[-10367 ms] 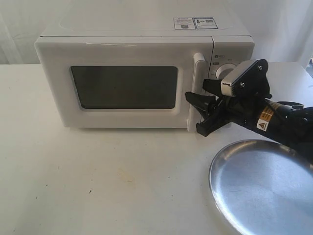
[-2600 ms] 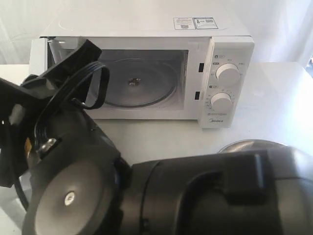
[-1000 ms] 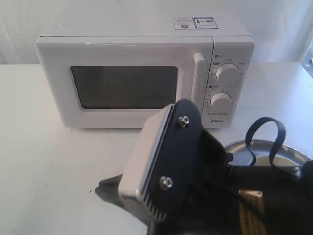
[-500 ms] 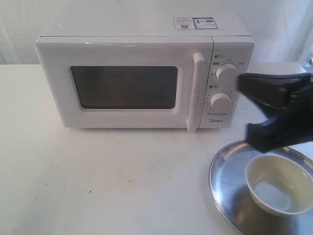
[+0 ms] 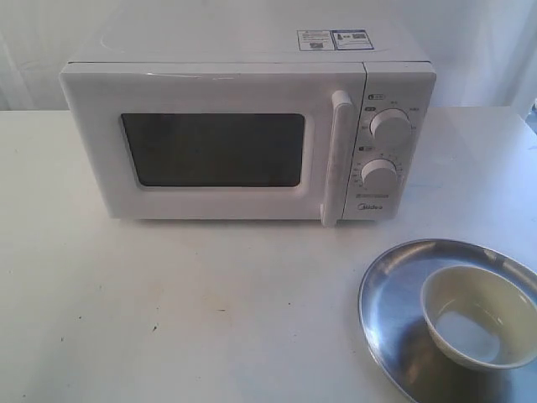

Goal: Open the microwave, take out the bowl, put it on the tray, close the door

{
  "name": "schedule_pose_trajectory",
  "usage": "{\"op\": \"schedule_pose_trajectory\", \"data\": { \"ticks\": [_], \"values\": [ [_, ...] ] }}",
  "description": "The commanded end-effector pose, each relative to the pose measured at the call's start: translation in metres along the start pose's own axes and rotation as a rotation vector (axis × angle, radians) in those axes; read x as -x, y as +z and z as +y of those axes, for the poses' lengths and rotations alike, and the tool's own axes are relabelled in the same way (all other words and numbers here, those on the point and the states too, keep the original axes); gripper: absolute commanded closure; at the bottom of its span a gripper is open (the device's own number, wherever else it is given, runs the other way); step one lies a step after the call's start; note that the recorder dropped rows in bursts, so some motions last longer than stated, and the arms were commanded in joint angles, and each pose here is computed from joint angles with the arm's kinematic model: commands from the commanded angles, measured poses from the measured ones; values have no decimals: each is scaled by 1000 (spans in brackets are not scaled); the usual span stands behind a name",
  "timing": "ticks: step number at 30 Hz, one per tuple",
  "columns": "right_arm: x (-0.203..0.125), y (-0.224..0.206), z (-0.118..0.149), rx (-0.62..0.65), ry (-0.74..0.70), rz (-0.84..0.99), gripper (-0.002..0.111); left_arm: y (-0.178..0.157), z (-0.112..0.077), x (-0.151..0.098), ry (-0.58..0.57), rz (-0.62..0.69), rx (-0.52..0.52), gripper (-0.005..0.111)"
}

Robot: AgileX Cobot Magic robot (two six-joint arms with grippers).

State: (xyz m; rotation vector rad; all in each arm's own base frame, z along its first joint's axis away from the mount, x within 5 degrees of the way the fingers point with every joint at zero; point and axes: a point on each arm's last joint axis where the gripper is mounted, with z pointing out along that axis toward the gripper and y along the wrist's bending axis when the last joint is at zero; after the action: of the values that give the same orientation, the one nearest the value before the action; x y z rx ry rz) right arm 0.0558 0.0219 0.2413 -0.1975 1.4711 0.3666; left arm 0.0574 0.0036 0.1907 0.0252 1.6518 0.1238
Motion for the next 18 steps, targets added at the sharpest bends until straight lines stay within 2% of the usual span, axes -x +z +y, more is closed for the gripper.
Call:
{"op": "schedule_pose_trajectory", "data": {
  "ticks": [1,18],
  "values": [
    [-14,-7,-4,-46,7,-29,108,0,0,1,-8,-9,0,107],
    [-27,-7,-8,-79,22,4,108,0,0,1,-8,-9,0,107]
  ]
}}
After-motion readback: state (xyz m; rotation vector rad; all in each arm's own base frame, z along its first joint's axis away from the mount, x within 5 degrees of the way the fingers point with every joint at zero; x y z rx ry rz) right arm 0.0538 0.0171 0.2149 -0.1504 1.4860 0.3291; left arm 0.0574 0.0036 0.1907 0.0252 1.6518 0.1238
